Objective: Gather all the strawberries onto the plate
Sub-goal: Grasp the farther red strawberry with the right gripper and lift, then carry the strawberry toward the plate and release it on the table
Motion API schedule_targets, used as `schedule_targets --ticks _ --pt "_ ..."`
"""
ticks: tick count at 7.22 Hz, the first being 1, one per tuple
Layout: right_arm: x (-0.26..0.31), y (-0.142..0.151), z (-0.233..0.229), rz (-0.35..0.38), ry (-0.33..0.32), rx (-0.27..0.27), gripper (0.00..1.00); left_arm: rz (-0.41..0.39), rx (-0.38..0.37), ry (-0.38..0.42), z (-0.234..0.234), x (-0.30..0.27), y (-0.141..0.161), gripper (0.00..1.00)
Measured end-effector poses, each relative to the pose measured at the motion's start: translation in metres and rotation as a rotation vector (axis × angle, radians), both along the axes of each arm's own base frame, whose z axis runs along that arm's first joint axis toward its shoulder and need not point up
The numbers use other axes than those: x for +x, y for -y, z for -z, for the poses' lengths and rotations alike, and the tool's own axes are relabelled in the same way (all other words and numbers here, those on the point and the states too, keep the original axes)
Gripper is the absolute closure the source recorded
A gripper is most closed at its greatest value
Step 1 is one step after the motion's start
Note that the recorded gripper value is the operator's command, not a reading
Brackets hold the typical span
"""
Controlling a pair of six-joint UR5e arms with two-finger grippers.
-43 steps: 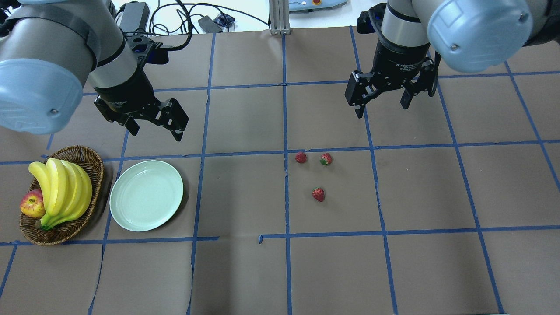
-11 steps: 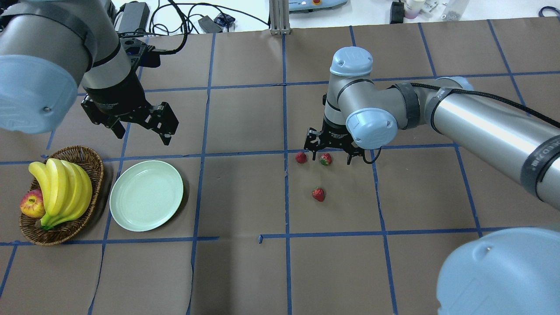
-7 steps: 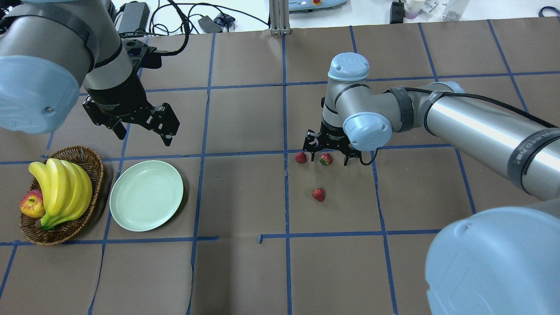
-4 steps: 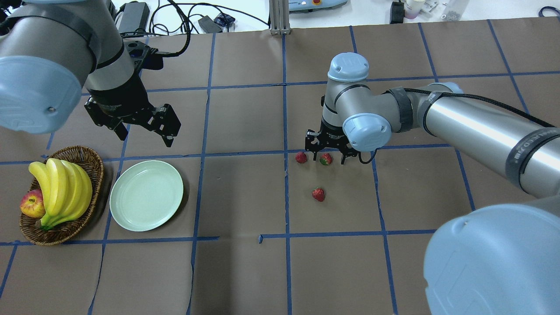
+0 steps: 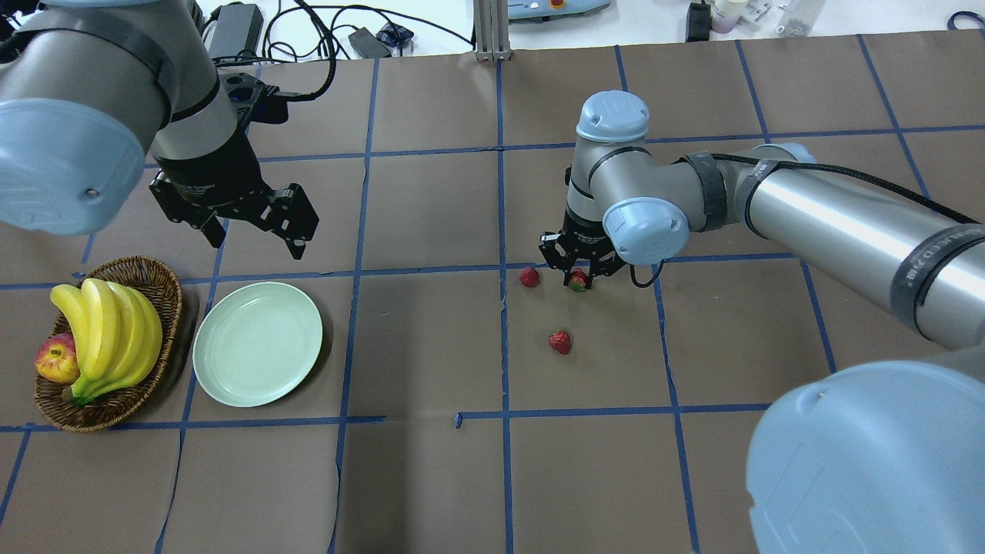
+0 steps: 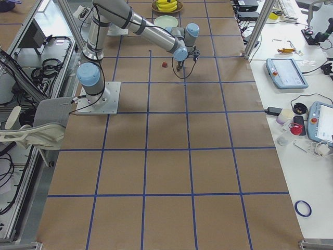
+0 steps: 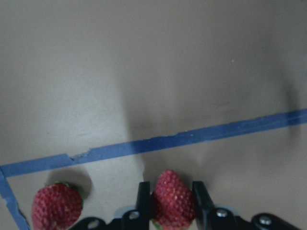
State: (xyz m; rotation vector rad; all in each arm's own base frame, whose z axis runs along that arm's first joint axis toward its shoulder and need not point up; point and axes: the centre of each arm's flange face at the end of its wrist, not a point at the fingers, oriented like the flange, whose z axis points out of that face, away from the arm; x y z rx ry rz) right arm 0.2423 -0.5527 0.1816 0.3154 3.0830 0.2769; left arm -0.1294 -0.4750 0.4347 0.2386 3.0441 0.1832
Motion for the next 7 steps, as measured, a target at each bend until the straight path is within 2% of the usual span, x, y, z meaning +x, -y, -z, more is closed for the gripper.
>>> schedule_targets --ticks 2,4,5,7 --pt "0.000 0.013 -0.037 0.010 -0.009 -0.059 1.00 0.000 -0.002 0.003 -0.001 0.000 0.000 0.00" --pt "0.007 0.031 -0.104 0.006 0.022 -0.119 1.00 -0.001 -0.006 0.006 -0.002 0.003 0.000 0.00" --pt "0.021 0.030 -0.123 -0.010 0.044 -0.123 1.00 -0.001 -0.008 0.006 -0.003 0.004 0.000 0.00" --pt "0.070 0.015 -0.132 -0.080 0.068 -0.133 1.00 -0.006 -0.011 0.001 -0.004 0.004 0.001 0.00"
